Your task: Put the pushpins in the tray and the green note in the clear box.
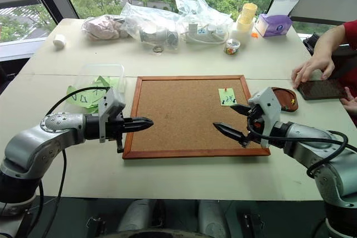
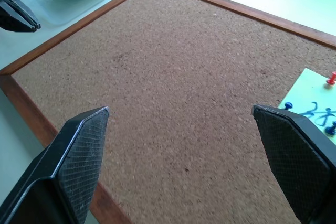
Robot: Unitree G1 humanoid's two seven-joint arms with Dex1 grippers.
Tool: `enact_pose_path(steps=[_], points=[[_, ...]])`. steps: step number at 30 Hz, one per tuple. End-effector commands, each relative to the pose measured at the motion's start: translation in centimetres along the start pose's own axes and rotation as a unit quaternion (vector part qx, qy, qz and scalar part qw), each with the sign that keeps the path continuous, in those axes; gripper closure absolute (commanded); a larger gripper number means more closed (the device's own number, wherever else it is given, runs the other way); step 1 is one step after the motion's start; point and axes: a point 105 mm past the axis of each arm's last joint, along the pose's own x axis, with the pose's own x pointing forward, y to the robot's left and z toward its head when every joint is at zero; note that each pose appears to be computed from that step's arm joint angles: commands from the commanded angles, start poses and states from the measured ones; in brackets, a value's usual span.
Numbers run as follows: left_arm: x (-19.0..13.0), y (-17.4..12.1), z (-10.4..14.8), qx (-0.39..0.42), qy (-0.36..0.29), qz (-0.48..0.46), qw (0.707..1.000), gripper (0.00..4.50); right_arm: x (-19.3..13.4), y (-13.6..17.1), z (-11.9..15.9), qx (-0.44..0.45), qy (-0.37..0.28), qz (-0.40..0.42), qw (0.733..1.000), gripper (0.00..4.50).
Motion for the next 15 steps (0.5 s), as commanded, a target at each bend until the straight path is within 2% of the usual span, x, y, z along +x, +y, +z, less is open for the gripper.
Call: enact_pose_path(steps=[1, 15], points=[[0.0, -0.1, 0.6, 0.020, -0.010, 0.004, 1.000, 4.47, -0.2, -0.5, 0.2, -0.011, -0.004, -0.006, 1.000, 0.00], [0.6, 0.1, 1.5, 0.024, -0.028, 0.009, 0.999, 4.47, 0.8, -1.2, -0.1, -0.021, -0.001, -0.037, 0.999, 0.00]])
